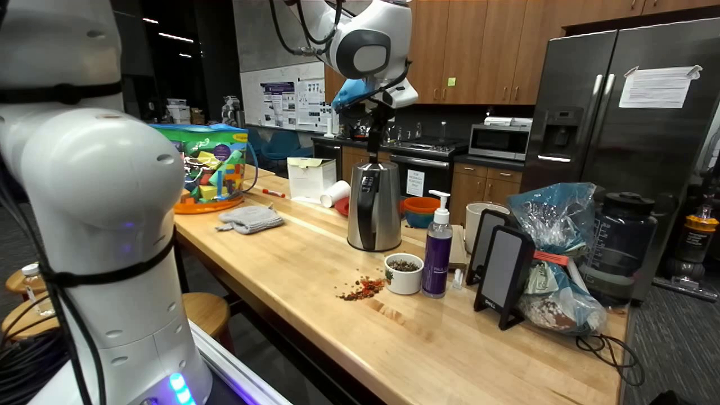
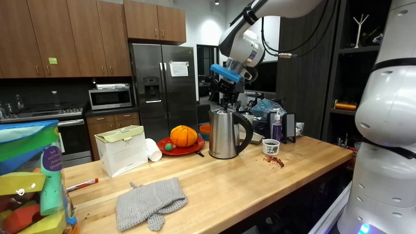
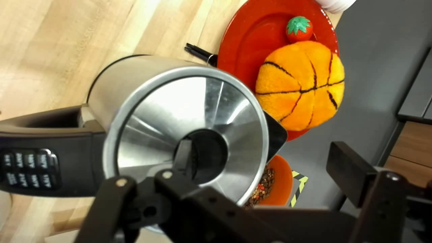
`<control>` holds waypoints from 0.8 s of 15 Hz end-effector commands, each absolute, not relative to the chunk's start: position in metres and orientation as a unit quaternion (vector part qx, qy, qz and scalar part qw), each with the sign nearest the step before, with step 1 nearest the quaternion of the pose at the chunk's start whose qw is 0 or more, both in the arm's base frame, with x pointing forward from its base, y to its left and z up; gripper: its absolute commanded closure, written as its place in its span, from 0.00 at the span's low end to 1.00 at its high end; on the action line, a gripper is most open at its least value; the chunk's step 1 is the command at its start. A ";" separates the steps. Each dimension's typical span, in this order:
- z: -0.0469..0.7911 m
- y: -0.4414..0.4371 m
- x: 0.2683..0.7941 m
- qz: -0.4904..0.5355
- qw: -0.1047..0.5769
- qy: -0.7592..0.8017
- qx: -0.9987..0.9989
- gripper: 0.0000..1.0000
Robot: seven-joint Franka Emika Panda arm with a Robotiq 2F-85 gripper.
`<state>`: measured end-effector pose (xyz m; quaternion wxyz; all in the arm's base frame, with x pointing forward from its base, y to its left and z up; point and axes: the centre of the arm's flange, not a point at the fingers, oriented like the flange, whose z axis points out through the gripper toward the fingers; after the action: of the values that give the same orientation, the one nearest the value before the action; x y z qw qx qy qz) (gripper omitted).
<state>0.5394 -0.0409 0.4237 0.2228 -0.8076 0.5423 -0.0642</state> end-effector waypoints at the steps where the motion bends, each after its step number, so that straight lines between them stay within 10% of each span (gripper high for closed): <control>1: 0.418 -0.041 0.545 -0.047 0.228 0.540 -0.809 0.00; 12: 0.401 -0.048 0.555 -0.020 0.221 0.550 -0.805 0.00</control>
<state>0.5462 -0.0433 0.4218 0.2208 -0.8087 0.5432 -0.0461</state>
